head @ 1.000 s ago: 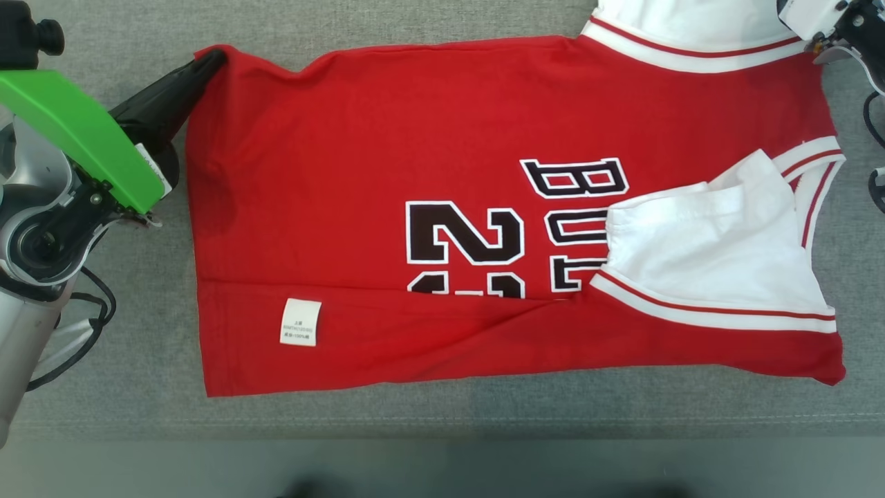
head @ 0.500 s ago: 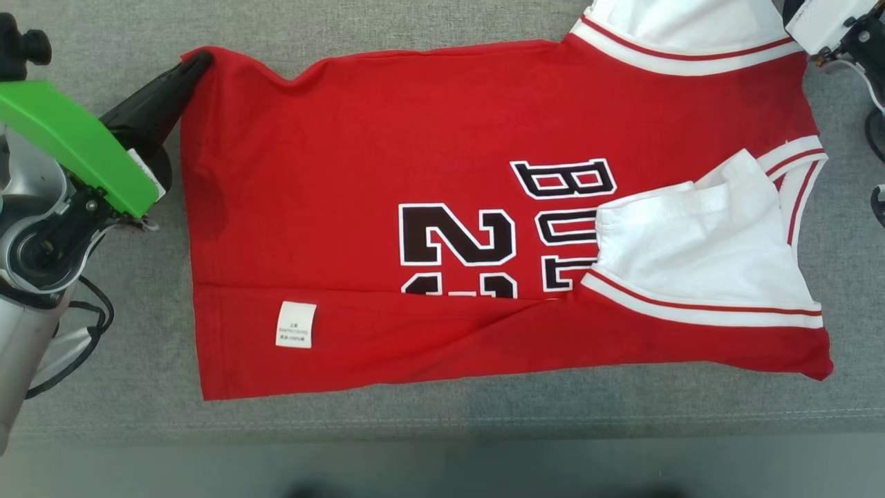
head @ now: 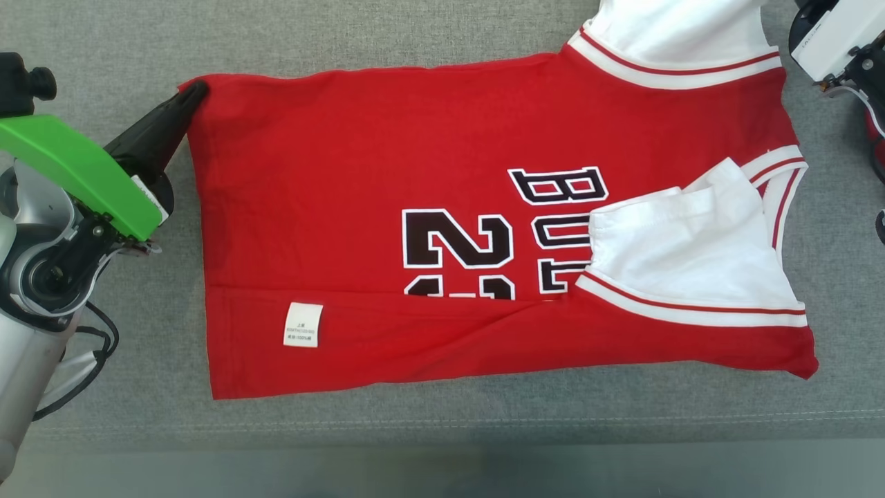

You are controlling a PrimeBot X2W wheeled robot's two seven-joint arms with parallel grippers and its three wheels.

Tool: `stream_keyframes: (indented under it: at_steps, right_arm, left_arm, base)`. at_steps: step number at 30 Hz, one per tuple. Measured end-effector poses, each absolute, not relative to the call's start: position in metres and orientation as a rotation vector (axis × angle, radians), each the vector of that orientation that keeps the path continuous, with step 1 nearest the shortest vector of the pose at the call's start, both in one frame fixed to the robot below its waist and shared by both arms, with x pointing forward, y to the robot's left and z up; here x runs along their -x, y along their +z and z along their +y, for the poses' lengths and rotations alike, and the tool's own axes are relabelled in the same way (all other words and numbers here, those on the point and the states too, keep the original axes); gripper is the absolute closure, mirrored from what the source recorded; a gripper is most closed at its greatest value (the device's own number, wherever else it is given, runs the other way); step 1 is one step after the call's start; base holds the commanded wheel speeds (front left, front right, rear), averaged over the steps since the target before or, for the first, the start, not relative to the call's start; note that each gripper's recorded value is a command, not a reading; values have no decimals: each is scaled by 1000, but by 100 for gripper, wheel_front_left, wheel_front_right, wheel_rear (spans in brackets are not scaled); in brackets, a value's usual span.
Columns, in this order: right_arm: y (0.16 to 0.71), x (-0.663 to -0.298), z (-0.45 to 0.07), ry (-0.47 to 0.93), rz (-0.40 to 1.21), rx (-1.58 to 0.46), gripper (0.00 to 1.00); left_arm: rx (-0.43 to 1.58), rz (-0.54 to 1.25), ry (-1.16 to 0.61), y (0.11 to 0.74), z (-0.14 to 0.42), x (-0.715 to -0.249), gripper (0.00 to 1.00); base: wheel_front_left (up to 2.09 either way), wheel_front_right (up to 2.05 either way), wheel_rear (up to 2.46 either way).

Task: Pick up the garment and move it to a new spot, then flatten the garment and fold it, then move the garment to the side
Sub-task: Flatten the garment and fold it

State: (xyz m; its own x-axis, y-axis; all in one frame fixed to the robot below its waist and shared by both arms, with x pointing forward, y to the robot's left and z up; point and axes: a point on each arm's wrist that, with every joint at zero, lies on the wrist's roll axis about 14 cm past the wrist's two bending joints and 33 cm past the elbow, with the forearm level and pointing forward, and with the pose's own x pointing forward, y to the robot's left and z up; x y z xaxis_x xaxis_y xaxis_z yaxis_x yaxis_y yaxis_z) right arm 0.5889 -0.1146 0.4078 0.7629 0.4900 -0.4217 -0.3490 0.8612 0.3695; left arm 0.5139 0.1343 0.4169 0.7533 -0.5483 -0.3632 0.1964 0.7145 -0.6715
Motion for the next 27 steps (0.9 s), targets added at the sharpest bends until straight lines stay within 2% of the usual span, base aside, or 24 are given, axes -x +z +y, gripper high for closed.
stream_keyframes:
  at_steps: [27]
  right_arm:
    - [431,-555,-115,477,515,-325,100]
  left_arm:
    - [672,542,-423,432,135,-494,100]
  base:
    - [0,0,0]
